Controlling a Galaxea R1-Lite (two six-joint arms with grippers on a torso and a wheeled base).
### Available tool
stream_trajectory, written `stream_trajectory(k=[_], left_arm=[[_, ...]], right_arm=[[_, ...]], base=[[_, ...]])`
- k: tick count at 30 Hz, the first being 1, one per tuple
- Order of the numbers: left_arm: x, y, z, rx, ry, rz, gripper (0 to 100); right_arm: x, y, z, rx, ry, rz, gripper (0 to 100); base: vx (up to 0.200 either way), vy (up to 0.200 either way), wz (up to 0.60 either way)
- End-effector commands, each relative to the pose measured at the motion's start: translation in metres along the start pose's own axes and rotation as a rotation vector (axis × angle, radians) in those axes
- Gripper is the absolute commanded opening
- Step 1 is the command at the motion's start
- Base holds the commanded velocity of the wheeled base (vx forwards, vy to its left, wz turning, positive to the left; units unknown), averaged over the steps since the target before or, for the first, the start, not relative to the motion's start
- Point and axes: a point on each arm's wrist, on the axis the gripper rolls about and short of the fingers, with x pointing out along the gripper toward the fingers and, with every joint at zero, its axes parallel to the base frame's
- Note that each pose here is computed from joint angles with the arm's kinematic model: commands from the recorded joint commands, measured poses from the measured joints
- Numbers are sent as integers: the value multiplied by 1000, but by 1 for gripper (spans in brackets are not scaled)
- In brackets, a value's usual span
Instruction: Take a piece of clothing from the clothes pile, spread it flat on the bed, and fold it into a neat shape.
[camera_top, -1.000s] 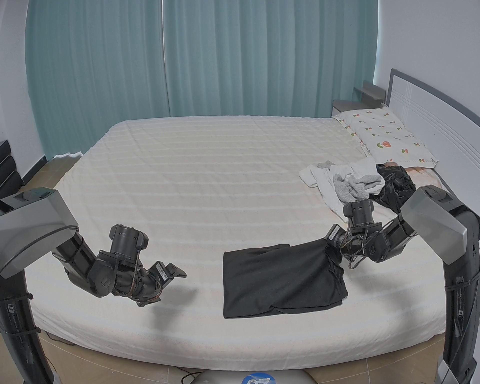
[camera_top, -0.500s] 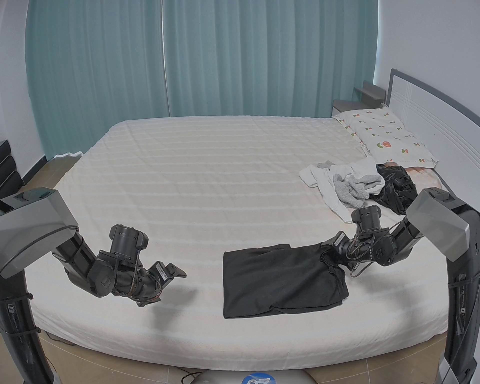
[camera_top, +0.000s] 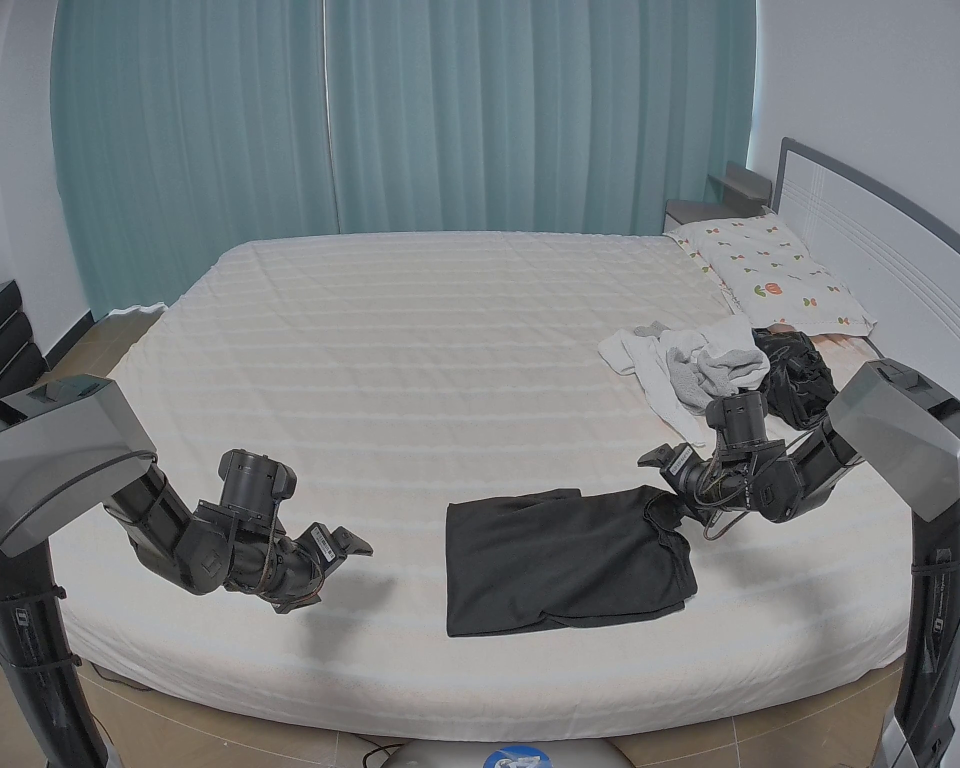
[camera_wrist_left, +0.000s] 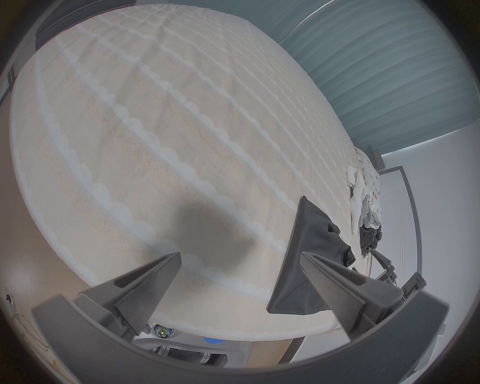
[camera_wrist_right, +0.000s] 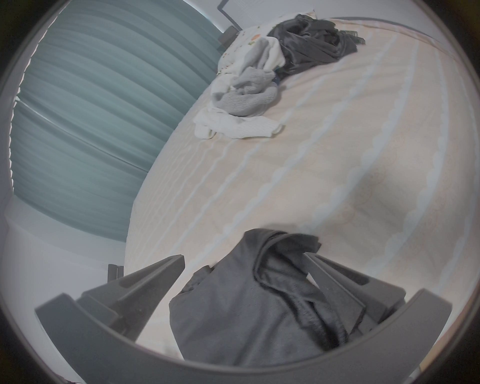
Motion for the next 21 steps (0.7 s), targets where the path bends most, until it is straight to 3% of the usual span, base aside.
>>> stream_trajectory(k=[1,9,17,21], left_arm=[[0,0,0,-2,-1,-1,100],[0,0,0,0,0,-2,100],[0,0,0,-2,0,-2,100],[0,-1,0,-1,0,-3,100]], right_arm=[[-4,24,-14,-31,2,49,100],[15,44,-36,-8,39,86,100],[38,22,-44,-4,14,1,100],[42,12,-30,11,-35,-28,100]], base=[[0,0,0],[0,0,0],[0,0,0],[0,0,0]])
